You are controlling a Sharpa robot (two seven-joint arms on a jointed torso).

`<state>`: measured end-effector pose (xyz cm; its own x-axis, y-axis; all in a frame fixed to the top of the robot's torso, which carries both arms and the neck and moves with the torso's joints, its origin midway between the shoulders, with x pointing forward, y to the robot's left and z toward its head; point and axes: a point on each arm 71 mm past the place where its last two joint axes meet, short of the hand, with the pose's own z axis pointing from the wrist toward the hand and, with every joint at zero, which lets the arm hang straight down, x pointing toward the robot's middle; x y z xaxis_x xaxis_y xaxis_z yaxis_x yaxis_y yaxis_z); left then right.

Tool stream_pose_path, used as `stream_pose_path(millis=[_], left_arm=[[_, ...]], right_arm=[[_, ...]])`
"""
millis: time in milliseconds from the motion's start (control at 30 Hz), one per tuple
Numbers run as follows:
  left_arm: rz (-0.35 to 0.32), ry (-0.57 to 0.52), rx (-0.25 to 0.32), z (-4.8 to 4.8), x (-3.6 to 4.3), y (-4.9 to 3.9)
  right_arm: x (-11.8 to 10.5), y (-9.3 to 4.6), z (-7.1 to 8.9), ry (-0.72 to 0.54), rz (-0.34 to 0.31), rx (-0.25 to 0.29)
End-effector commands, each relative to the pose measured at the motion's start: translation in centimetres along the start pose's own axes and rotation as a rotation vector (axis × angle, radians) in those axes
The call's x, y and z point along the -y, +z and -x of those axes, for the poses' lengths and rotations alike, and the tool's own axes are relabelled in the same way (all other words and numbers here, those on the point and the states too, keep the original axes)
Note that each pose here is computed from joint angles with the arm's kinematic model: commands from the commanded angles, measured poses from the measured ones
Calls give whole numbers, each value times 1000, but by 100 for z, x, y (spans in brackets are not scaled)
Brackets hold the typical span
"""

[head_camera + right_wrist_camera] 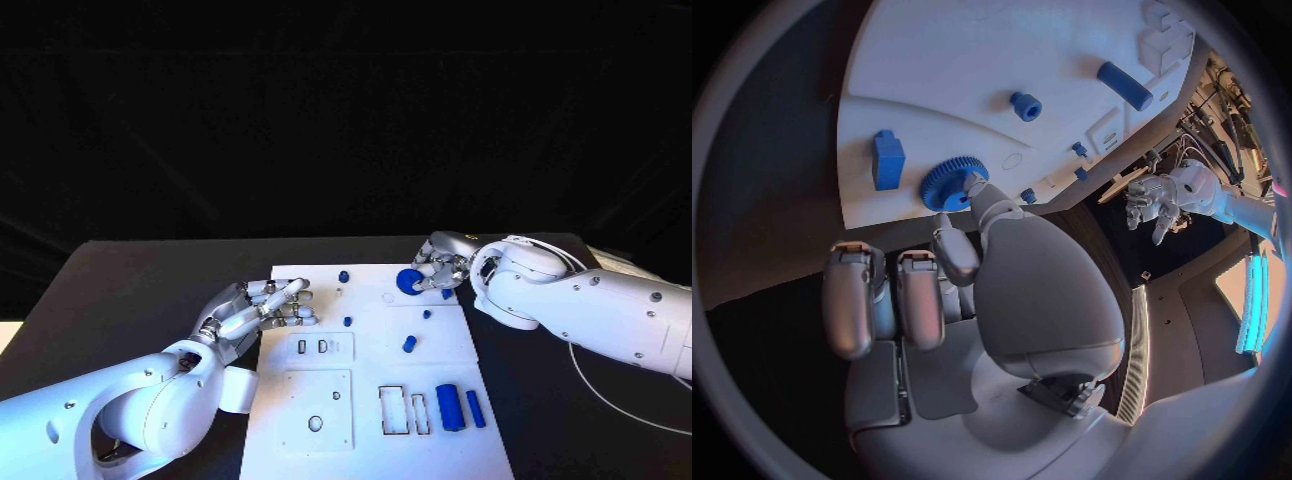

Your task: Assemble the parts on the task board

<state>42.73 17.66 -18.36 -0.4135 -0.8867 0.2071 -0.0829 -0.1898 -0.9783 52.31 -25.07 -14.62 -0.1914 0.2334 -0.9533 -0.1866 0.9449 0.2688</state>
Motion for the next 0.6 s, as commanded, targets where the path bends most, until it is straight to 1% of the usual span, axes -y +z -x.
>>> stream_pose_path(millis=[33,367,600], left_arm=[[-8,-6,-24,-29,11,6],[-6,-7,-26,-30,8,8],[-5,-7,-27,-31,7,9]], right_arm=[[-8,7,-14,-31,0,-9],[-41,22,-18,-53,8,-1],[-64,37,-44,-89,14,-7]])
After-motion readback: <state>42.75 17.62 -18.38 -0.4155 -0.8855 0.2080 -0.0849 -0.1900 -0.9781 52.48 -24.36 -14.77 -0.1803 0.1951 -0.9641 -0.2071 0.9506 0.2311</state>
